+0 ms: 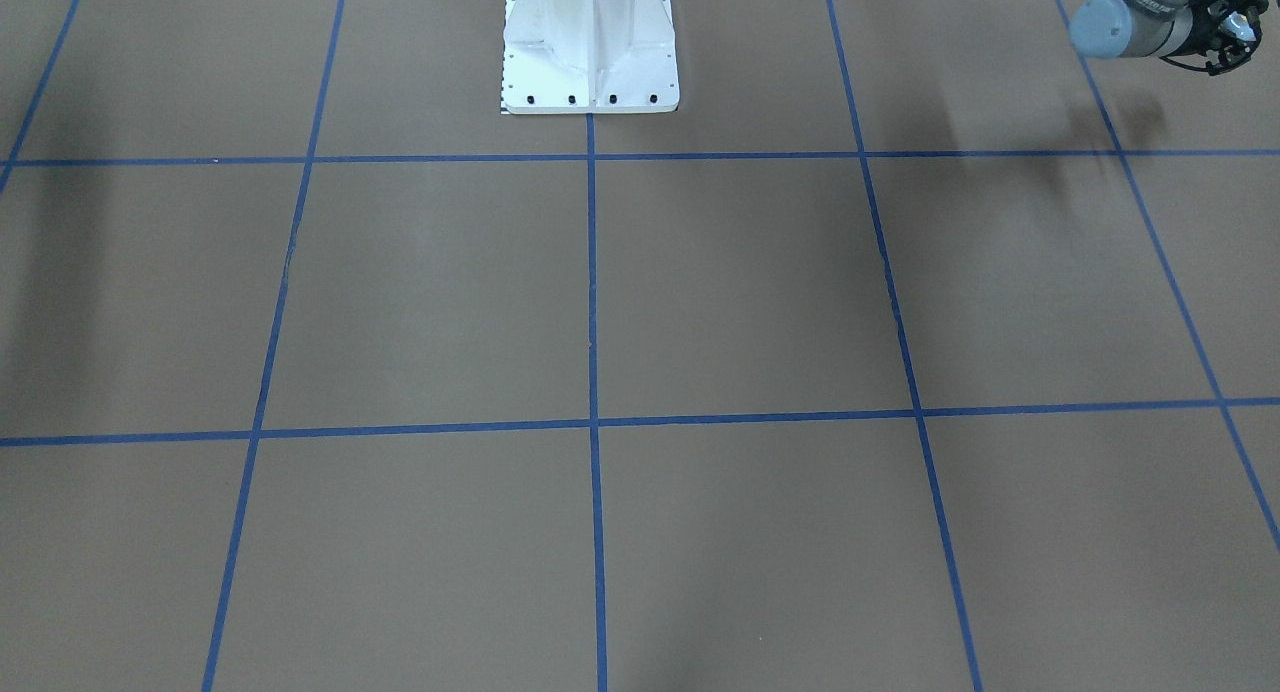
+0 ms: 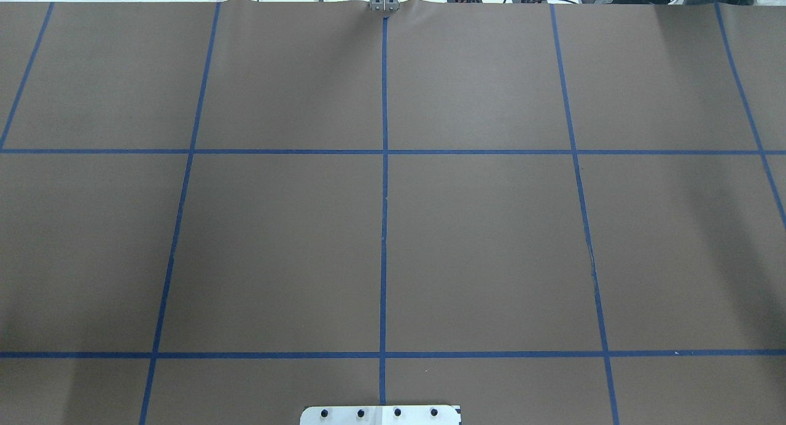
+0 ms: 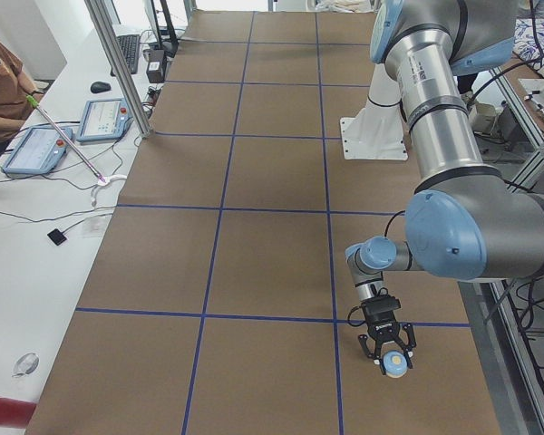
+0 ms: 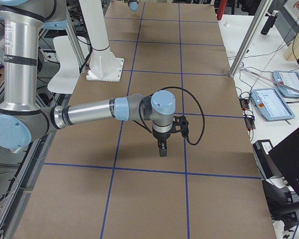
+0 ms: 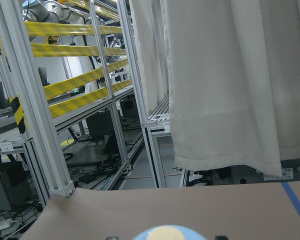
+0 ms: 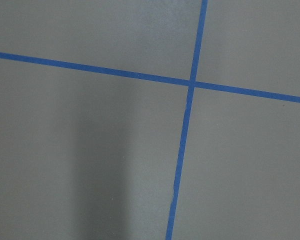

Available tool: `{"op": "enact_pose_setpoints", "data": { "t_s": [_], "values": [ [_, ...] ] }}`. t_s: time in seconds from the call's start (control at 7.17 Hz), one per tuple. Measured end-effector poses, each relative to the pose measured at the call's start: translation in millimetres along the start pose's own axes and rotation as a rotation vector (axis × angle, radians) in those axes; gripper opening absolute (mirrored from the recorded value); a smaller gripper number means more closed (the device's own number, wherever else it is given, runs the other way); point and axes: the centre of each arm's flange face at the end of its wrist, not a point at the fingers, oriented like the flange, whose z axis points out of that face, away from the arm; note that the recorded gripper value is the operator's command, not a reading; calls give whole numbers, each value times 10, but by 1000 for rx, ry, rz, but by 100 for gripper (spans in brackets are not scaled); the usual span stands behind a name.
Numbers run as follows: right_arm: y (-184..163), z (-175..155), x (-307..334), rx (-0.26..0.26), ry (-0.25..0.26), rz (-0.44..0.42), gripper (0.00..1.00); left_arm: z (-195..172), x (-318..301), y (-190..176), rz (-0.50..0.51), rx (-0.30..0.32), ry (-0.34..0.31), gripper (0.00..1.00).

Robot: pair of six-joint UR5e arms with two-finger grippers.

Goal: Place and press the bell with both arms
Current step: 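Carry the held bell with the left gripper toward the table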

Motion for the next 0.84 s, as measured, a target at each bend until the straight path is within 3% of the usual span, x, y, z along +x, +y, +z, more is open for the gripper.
{"op": "enact_pose_setpoints", "data": {
  "t_s": [0.42,0.7,0.84],
  "values": [
    [-16,2,4,0,1,0,100,-559,-43,-391,188,-60,-18,0],
    [-20,13,16,-3,1,4,100,-1154,313,-464,286,-117,54,0],
    [-28,15,18,-3,1,4,100,-1627,706,-523,307,-127,103,0]
  ]
}}
